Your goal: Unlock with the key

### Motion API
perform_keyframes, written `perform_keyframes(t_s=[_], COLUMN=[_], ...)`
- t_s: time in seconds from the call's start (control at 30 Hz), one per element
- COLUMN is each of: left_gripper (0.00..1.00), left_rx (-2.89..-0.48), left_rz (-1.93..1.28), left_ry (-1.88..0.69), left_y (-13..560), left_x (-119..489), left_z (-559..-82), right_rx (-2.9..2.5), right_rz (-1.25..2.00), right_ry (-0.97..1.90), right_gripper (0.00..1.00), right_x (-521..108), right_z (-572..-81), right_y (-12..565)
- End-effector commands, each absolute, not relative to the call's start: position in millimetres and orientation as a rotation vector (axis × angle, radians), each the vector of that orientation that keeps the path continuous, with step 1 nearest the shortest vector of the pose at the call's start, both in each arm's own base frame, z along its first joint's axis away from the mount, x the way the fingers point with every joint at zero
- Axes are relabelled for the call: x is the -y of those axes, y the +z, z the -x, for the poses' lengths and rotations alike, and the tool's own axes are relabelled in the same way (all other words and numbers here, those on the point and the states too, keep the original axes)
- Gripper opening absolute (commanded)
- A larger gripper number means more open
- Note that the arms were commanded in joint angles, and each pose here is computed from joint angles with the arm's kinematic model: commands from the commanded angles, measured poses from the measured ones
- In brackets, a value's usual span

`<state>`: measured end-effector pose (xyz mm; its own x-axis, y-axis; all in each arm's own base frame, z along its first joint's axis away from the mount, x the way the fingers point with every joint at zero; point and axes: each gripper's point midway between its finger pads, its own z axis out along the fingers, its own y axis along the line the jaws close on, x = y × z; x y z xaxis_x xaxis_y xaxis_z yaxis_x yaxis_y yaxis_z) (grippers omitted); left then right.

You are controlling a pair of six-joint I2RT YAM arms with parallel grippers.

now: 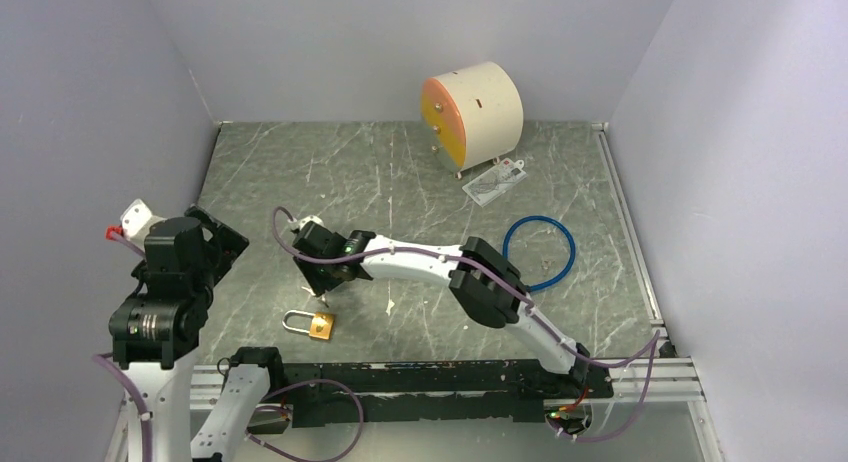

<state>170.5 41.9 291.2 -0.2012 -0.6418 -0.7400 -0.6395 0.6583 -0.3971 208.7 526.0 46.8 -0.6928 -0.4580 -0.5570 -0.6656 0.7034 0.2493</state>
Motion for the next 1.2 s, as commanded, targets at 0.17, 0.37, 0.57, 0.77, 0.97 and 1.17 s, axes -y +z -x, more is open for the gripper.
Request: perform_keyframes(t_s=[0.17,0.37,0.57,0.77,0.97,1.17], left_gripper=[0.93,0.93,0.93,0.93,0.93,0.93], left_rx=[-1.840,-1.849,-1.864,-1.889,-1.895,-1.897], left_rz=[1.128,1.130,1.153,1.174,1.192,1.198], left_ry=[0.013,0.012,-0.013,-0.039,-0.042,-0.014], left_y=[283.8,277.1,264.6,250.7,244.4,243.1], left_x=[-49.0,-48.1,-43.9,-38.6,-37.7,-40.9], left_z=[-154.8,-155.8,-161.6,-166.2,-166.7,-164.1], right_rx=[-2.407,-2.418,-2.440,-2.480,-2.470,-2.444], right_rz=[0.872,0.900,0.911,0.935,0.992,1.056], right_ry=[0.474,0.367,0.300,0.219,0.250,0.259], right_gripper=[0.41,0.10,0.00,0.00,0.43,0.45], right_x=[-541.3,-519.0,-488.3,-449.5,-456.9,-468.1], right_z=[-221.0,-216.7,-209.5,-198.7,-197.9,-205.1], right_y=[44.9,36.5,44.5,47.2,44.1,36.6])
